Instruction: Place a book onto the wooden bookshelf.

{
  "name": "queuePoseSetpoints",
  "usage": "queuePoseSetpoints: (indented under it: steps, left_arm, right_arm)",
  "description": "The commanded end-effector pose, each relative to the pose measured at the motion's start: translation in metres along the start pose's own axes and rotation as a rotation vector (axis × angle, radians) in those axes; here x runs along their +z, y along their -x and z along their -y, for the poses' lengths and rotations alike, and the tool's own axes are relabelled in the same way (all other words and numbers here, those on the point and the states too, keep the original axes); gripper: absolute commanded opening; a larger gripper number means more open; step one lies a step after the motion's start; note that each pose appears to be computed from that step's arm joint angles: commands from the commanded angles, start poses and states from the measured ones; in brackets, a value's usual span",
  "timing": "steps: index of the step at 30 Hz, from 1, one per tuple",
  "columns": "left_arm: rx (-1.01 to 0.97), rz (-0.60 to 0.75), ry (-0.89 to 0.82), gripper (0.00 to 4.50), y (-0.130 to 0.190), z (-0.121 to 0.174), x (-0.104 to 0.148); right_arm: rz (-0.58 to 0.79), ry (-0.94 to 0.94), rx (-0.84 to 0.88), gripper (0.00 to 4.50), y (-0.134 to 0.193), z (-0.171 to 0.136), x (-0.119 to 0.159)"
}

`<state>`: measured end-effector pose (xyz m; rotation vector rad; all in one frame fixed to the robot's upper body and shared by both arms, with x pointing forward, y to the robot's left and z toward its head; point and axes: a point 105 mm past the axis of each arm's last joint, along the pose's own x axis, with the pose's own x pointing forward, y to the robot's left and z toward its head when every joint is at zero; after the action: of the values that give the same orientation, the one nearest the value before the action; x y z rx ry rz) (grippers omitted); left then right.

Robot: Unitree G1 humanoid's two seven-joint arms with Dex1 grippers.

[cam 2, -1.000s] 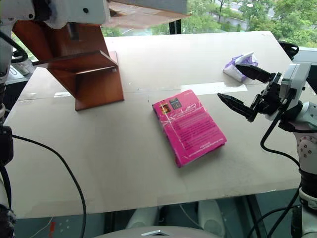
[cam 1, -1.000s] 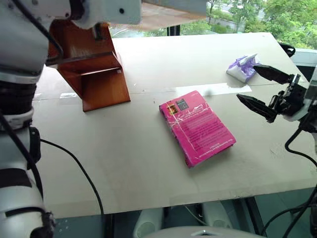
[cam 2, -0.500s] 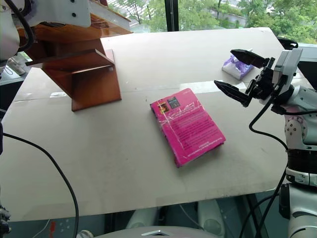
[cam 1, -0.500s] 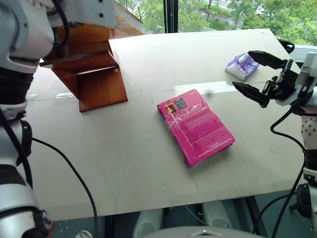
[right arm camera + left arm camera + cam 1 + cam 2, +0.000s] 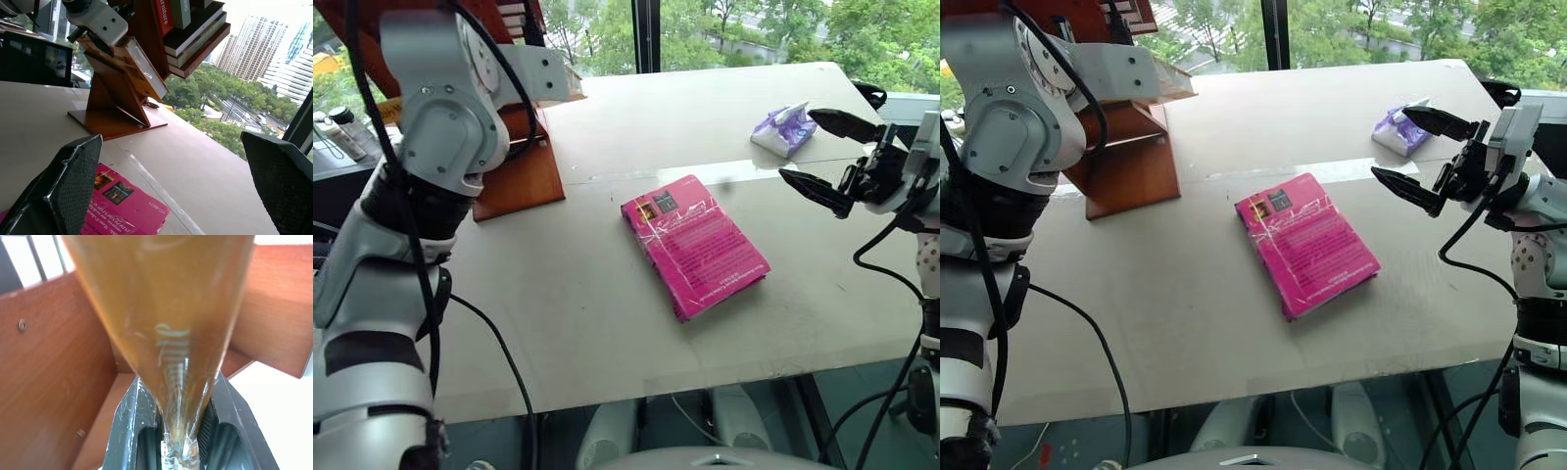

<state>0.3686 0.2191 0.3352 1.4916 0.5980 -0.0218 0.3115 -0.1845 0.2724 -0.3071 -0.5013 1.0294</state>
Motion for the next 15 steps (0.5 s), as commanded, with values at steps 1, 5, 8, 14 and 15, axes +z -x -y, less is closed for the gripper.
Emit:
queuePoseSetpoints:
  steps: [1,5,8,14,15]
  left_arm:
    - [-0.027,-0.037,0.072,0.37,-0.014,0.003,-0.012]
    - [0.012,-0.069,0.114,0.37,-0.026,-0.005,-0.020]
    - [0.022,-0.056,0.121,1.32,-0.026,-0.008,-0.018]
    - [0.055,0.085,0.136,4.15,-0.001,-0.022,-0.003]
    - [0.051,0.137,0.148,4.15,0.009,-0.024,-0.003]
  right_arm:
    - [0.028,0.039,0.000,4.50,0.002,0.001,0.013]
    - [0.026,0.038,0.001,4.50,0.002,0.001,0.013]
    - [0.022,0.038,0.001,4.50,0.004,0.001,0.014]
    - [0.012,0.037,0.000,4.50,0.005,-0.001,0.015]
    - [0.010,0.037,0.000,4.50,0.007,-0.001,0.017]
